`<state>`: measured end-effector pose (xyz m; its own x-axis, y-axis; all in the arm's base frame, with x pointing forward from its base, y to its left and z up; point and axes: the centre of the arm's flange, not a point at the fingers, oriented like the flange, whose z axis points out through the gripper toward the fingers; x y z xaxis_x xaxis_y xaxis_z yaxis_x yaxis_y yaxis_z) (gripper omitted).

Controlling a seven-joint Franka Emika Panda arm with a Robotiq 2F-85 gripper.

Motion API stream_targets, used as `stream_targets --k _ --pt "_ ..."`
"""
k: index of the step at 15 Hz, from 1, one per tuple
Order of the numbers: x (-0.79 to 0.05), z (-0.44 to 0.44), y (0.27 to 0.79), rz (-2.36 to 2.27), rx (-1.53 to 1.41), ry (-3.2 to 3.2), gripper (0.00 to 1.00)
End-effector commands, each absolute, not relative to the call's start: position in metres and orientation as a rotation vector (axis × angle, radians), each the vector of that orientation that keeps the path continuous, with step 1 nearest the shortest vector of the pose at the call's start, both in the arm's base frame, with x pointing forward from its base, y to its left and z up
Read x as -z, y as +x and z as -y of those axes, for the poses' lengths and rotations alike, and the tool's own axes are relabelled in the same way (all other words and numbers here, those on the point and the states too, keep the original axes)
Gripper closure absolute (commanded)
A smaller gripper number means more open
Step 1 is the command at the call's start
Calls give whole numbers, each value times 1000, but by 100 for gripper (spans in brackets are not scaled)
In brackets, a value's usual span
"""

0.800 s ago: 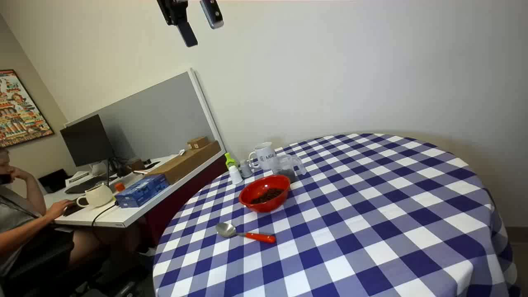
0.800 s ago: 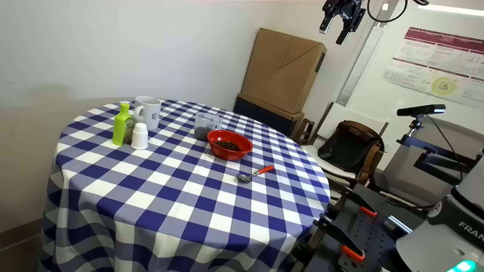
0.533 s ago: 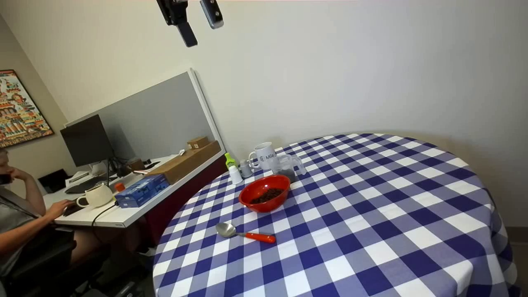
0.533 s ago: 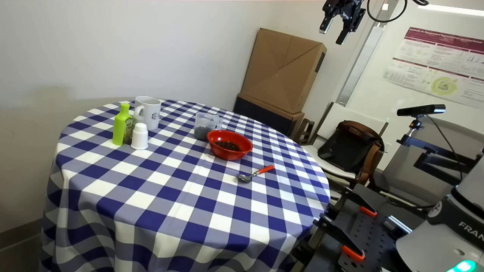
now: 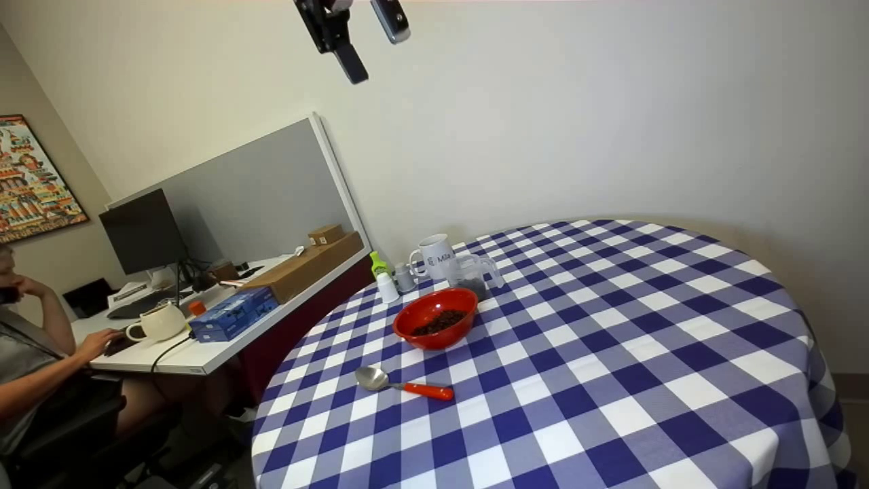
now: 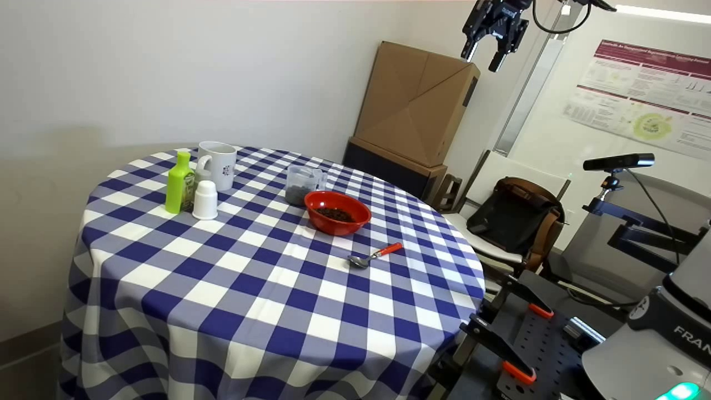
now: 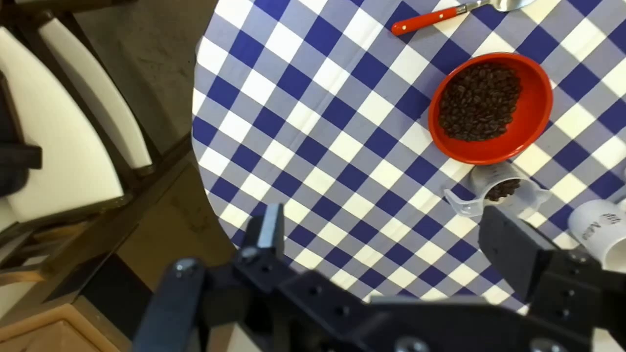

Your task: Transfer a spoonful of contents from the bowl into the jar

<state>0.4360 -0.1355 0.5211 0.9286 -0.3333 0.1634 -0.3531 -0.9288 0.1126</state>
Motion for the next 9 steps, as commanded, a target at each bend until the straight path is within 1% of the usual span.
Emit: stream_targets --k 1,6,9 --pt "-497 131 476 784 -118 2841 0" --pt "-456 95 513 1158 -25 2713 0" --pt "-443 68 520 1374 -79 2591 0"
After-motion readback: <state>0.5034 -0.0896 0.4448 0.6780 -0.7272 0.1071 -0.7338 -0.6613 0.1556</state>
